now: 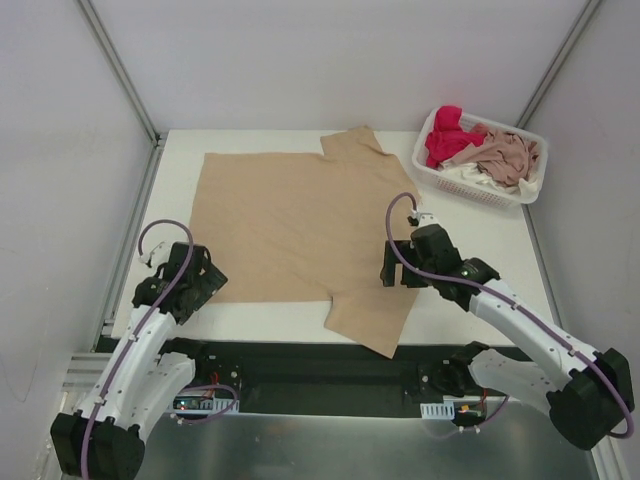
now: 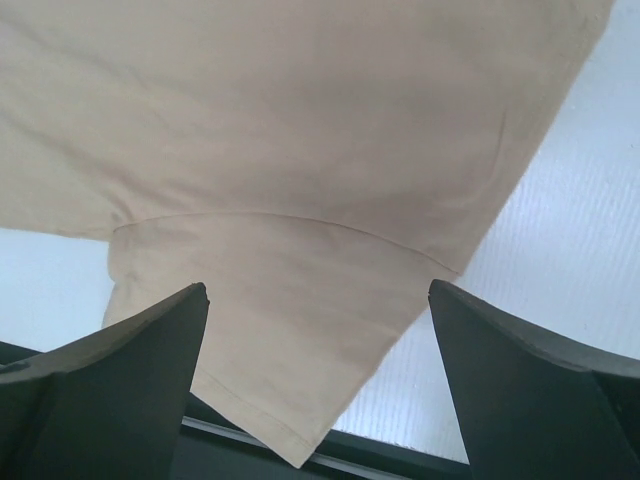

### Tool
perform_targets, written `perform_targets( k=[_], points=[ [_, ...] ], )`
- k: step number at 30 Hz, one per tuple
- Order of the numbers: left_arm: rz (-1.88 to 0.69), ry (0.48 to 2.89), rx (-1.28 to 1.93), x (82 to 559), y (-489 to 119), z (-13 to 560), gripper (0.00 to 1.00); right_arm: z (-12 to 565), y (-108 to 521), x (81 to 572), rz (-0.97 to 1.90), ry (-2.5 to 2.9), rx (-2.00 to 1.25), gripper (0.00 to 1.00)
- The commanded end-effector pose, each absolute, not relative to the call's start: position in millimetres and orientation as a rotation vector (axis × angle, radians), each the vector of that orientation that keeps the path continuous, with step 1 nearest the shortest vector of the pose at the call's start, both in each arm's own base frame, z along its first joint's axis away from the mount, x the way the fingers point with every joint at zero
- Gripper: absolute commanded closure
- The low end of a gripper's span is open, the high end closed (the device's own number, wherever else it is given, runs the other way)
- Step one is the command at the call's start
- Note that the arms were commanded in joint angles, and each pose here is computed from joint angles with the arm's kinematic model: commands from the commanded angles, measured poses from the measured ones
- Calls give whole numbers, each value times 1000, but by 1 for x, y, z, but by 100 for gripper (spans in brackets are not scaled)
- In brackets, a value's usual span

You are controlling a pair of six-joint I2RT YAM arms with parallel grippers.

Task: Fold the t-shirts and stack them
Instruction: Grap the side of the flattened tshirt closest away from the robot with both arms

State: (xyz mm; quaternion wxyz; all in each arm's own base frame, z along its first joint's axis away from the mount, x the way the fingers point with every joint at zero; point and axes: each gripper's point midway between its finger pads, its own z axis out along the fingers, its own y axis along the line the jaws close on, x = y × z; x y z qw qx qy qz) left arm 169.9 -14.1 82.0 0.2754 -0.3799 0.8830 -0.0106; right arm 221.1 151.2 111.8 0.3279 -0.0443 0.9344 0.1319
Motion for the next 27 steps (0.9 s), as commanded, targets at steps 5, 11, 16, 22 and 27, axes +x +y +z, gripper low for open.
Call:
perform_targets(
  k=[5, 11, 16, 22, 27],
  points=[
    [208, 2315, -1339, 156, 23, 50, 12, 130, 141, 225, 340, 2338, -47, 3],
    [275, 2297, -1390, 166, 34, 41, 32, 122, 145, 223, 355, 2364, -69, 3],
    [264, 2334, -1412, 172, 34, 27, 36, 121, 144, 222, 351, 2360, -69, 3],
    [285, 2384, -1470, 176, 36, 14, 47, 121, 137, 222, 317, 2350, -57, 3],
    [297, 2405, -1505, 173, 35, 6, 56, 114, 136, 223, 287, 2379, -60, 3]
  ],
)
